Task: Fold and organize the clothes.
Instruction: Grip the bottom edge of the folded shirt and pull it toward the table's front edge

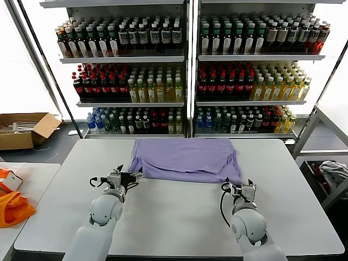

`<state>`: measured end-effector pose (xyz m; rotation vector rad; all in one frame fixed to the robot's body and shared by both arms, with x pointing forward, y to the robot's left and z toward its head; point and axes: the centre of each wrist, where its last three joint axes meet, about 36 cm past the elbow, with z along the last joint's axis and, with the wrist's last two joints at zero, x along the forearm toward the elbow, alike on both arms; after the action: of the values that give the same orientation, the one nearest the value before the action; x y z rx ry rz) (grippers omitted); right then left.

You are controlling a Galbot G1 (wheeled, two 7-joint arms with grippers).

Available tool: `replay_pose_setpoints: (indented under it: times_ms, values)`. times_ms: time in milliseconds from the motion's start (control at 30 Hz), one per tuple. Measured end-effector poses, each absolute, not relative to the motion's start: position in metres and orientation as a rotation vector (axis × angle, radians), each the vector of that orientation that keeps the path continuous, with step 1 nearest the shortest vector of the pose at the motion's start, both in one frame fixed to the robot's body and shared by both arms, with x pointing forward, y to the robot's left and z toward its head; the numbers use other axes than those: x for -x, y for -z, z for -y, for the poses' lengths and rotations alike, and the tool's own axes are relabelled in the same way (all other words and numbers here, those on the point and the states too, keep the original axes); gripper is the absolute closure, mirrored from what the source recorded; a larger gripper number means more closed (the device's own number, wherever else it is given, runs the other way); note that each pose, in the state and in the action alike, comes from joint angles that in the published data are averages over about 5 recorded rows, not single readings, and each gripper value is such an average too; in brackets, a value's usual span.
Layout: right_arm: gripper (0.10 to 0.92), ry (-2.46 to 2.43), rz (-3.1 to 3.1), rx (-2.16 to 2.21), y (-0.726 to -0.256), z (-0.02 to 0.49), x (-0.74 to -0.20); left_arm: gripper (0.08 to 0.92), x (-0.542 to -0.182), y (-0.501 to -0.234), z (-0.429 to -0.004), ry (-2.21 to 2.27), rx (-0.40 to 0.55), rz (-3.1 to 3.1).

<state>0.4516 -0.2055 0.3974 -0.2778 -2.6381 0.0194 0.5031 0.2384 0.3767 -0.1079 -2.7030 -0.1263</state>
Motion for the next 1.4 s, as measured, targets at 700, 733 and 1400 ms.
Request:
replay_pose_setpoints:
  times_ms: [700,733,1400]
  values:
    - [0.775,-0.004,2.591,0.263,-0.381,0.211,-0.441,0.636,-0.495,-0.365,-0.242,0.174,0.131,2.638]
    - [0.809,-0.004,2.589,0.262,-0.381,0.210,-0.440,0.662,-0.494,-0.364,-0.242,0.178,0.135,2.637]
    - [0.898,-0.022,2.638,0.240,-0.404,0.195,-0.396,0.912,-0.443,-0.367,-0.227,0.246,0.177,2.651]
